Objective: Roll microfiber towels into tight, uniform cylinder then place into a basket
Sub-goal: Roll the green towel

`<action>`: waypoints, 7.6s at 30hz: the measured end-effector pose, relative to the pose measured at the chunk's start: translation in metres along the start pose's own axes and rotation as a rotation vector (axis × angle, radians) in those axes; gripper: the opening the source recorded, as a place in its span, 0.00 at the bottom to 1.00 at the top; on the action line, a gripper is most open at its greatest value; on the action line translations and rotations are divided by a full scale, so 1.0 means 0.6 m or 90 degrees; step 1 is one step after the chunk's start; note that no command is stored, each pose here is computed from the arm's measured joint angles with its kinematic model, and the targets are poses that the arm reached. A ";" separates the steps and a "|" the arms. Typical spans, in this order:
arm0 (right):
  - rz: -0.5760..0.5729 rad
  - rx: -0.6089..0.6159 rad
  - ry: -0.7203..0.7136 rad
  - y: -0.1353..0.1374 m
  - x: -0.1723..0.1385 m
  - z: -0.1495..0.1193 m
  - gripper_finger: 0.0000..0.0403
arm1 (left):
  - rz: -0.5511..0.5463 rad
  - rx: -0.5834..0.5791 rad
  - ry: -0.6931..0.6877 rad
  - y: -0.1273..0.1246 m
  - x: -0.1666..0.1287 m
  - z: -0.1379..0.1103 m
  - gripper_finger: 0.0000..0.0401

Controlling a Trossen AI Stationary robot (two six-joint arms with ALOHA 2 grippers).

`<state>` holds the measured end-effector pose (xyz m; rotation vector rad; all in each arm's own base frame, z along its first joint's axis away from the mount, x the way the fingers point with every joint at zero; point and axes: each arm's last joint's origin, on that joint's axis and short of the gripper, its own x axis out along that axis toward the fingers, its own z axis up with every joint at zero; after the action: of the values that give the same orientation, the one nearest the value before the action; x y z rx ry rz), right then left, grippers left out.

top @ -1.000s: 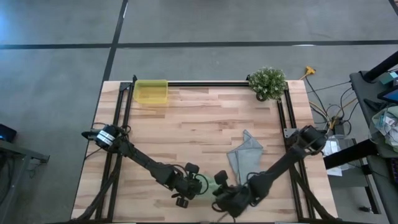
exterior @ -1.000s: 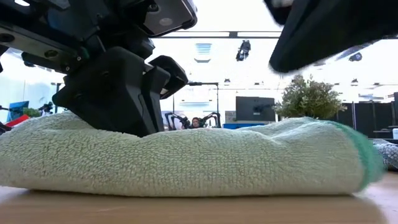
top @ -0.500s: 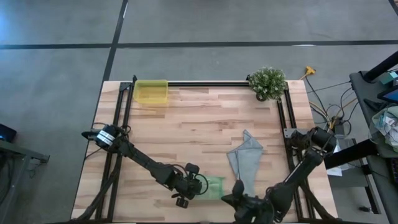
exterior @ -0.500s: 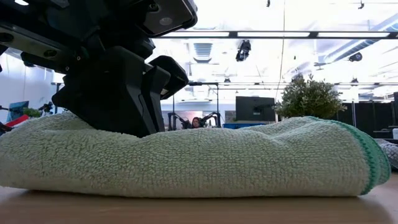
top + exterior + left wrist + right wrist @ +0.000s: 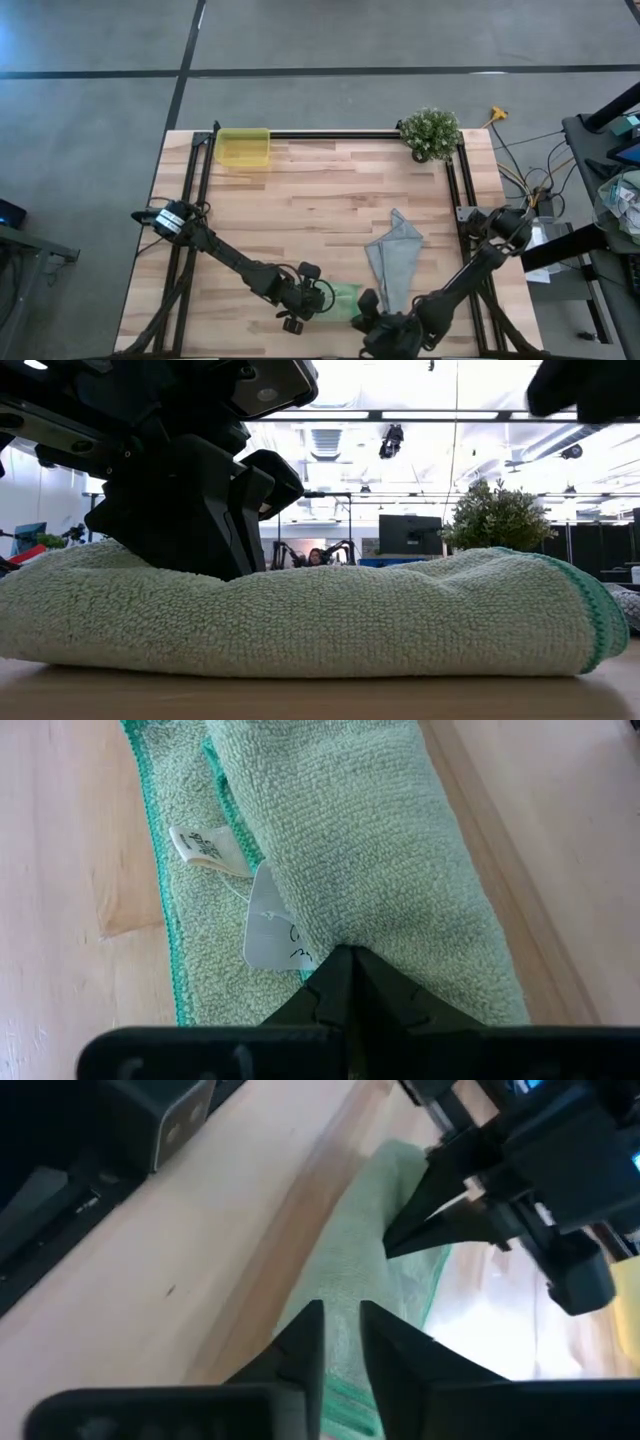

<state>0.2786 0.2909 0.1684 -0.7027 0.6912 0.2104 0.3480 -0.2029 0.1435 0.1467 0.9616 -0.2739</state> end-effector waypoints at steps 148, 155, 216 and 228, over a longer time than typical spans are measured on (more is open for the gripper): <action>0.106 0.135 -0.012 -0.017 0.134 -0.038 0.40 | 0.002 -0.012 -0.018 0.007 0.004 0.000 0.00; 0.110 0.116 0.007 -0.017 0.127 -0.028 0.37 | 0.002 -0.012 -0.018 0.007 0.004 0.000 0.00; 0.081 0.045 0.031 -0.055 0.156 -0.044 0.02 | 0.017 -0.013 -0.030 0.007 -0.003 0.003 0.00; 0.104 0.072 0.013 -0.054 0.163 -0.059 0.02 | 0.028 0.018 -0.046 0.007 -0.052 0.017 0.00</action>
<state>0.3477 0.2387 0.1022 -0.5413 0.7754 0.3117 0.3402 -0.1965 0.1752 0.1818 0.8822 -0.2511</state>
